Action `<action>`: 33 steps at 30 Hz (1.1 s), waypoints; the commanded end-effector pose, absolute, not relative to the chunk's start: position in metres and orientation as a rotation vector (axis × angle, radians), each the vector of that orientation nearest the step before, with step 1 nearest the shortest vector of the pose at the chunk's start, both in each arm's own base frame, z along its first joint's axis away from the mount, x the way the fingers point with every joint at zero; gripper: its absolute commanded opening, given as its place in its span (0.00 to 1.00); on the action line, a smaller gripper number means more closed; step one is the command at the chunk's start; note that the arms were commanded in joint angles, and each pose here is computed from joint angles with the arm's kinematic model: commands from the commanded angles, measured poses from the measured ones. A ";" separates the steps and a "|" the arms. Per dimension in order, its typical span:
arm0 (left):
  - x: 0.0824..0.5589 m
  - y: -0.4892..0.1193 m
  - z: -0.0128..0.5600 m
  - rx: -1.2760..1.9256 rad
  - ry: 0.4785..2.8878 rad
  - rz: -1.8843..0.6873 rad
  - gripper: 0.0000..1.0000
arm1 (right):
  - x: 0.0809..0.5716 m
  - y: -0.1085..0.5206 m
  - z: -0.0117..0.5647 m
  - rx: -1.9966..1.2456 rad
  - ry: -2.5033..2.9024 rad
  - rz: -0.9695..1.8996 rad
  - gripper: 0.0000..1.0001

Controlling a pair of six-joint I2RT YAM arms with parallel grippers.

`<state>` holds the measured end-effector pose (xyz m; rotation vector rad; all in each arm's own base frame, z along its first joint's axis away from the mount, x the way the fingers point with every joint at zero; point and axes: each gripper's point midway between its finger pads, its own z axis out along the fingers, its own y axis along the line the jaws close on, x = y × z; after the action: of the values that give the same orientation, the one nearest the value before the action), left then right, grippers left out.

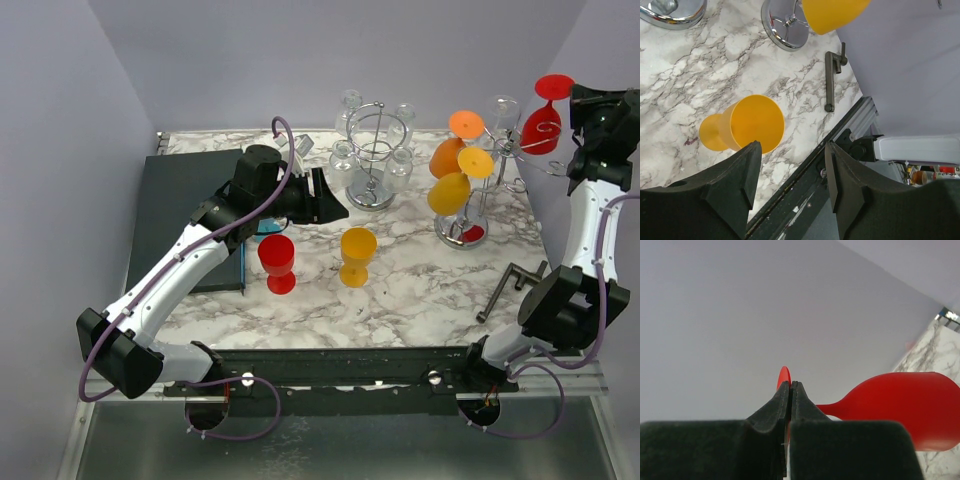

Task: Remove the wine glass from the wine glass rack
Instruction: Pick up the wine glass from the wine rack.

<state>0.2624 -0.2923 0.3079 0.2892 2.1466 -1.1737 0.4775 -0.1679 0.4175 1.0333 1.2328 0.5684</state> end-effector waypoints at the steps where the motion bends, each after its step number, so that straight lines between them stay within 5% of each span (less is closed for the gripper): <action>1: 0.272 -0.292 0.317 0.265 2.110 -1.170 0.60 | 0.473 -0.176 0.475 0.920 1.120 0.490 0.01; 14: 0.291 -0.295 0.353 0.203 2.039 -1.187 0.61 | 0.434 -0.146 0.569 0.768 1.026 0.543 0.01; 33: 0.334 -0.286 0.450 0.115 1.697 -1.474 0.72 | 0.372 0.047 0.618 0.532 1.191 1.328 0.01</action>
<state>0.3336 -0.2814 0.4060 0.0807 1.8687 -1.3113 0.3870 -0.0179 0.6063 0.6393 1.1354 1.1098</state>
